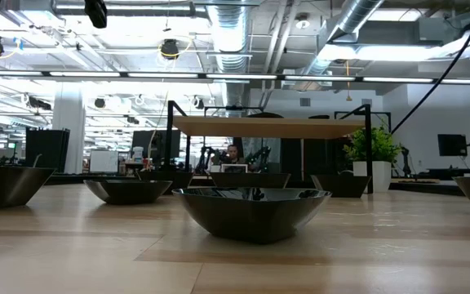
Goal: Pick & Place Mini shaped plates
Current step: Stack the leaf-shaped plate on top of the leaf-shaped plate on the shelf
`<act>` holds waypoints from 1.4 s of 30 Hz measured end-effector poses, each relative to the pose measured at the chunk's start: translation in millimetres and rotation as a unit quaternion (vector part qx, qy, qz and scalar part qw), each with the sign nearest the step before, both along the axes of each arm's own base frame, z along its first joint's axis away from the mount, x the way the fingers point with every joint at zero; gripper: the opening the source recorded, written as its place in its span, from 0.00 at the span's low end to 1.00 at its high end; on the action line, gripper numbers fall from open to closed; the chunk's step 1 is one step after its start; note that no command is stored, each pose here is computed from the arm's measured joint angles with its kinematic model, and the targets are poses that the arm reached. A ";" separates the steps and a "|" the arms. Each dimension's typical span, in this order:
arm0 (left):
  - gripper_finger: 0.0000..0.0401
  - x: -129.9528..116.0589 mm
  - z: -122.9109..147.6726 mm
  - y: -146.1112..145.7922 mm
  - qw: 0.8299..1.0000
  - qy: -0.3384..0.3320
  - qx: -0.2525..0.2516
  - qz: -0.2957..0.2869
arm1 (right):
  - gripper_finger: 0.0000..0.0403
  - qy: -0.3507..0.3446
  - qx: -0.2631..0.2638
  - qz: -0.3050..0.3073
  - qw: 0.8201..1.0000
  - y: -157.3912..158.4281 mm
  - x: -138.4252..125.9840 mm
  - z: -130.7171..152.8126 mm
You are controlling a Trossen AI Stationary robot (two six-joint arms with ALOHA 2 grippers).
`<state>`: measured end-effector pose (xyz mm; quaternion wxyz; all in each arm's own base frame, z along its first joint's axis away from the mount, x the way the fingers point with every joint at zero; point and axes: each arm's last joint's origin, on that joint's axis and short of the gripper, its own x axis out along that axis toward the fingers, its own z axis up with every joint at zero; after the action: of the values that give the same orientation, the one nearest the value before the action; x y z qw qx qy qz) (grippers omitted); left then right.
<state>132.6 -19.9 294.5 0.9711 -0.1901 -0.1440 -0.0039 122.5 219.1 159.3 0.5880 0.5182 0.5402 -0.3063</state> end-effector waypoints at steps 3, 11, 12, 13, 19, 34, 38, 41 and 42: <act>0.36 0.0 0.1 0.0 1.000 0.000 0.000 0.000 | 0.19 0.000 0.000 0.002 1.000 0.0 0.1 0.0; 0.36 0.0 0.1 0.0 1.000 0.000 0.000 0.000 | 0.06 -0.002 0.002 0.002 1.000 0.2 0.8 0.3; 0.36 0.0 0.1 0.0 1.000 0.000 0.000 0.000 | 0.04 -0.002 0.002 0.002 1.000 0.4 0.9 0.6; 0.36 0.0 0.1 0.0 1.000 -0.001 0.000 0.000 | 0.02 -0.003 0.003 0.002 1.000 0.7 1.1 1.3; 0.36 0.0 0.1 -0.1 1.000 -0.001 0.000 0.000 | 0.02 -0.007 0.007 0.006 1.000 4.0 2.9 7.0; 0.36 0.0 0.1 0.0 1.000 -0.001 0.000 0.000 | 0.00 -0.144 0.011 -0.002 0.989 17.7 16.7 57.2; 0.36 0.0 0.1 0.0 1.000 0.000 0.000 0.000 | 0.00 -0.205 -0.014 -0.016 0.979 3.3 21.2 80.9; 0.36 0.0 0.1 0.0 1.000 -0.001 0.000 0.000 | 0.00 -0.234 -0.034 -0.014 0.972 -14.9 26.6 99.7; 0.36 0.0 0.1 0.0 1.000 -0.001 0.000 0.000 | 0.00 -0.242 -0.040 -0.015 0.969 -22.7 29.3 106.9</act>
<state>132.5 -19.9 294.6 0.9710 -0.1904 -0.1445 -0.0044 151.8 196.4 266.1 0.7167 0.5612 0.3617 -0.2015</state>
